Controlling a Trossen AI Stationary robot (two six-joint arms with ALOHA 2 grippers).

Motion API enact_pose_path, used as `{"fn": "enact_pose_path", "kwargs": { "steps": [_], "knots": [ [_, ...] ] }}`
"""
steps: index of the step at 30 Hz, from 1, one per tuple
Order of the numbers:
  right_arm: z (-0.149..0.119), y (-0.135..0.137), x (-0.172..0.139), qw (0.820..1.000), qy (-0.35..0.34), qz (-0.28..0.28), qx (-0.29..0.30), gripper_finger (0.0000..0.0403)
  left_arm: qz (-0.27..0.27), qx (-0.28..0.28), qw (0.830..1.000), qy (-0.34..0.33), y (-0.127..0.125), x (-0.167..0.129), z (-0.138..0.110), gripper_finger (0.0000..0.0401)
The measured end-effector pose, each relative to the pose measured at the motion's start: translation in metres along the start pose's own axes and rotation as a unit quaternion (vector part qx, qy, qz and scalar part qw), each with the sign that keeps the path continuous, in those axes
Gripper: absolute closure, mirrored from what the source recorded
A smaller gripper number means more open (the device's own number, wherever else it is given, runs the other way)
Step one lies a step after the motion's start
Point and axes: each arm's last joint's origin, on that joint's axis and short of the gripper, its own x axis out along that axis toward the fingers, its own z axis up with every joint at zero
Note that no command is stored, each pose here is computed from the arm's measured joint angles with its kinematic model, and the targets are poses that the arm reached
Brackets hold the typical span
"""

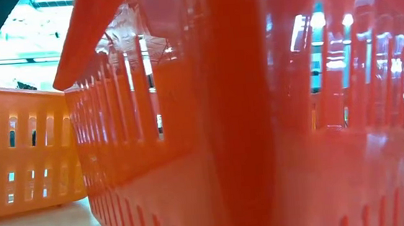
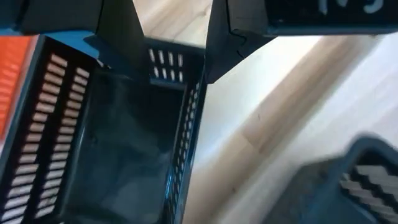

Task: Stack baskets on shelf by color
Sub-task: Stack the top black bin on top of the black bin on the shelf

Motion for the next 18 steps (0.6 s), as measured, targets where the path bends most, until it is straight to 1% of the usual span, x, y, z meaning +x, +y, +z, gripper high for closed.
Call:
{"fn": "enact_pose_path", "kwargs": {
  "steps": [5,10,18],
  "knots": [
    [0.000,0.002,-0.001,1.000,-0.002,0.005,-0.002,0.0402,-0.003,0.008,1.000,-0.007,0.002,0.001,0.003,0.0260],
    [-0.001,0.010,-0.005,1.000,-0.005,0.023,-0.013,0.0402,0.000,0.002,1.000,-0.007,0.008,0.002,0.007,0.0260],
    [-0.001,0.020,-0.010,0.998,-0.019,0.048,-0.023,0.0402,-0.008,-0.004,1.000,0.013,0.012,0.015,0.000,0.0260]
  ]
}}
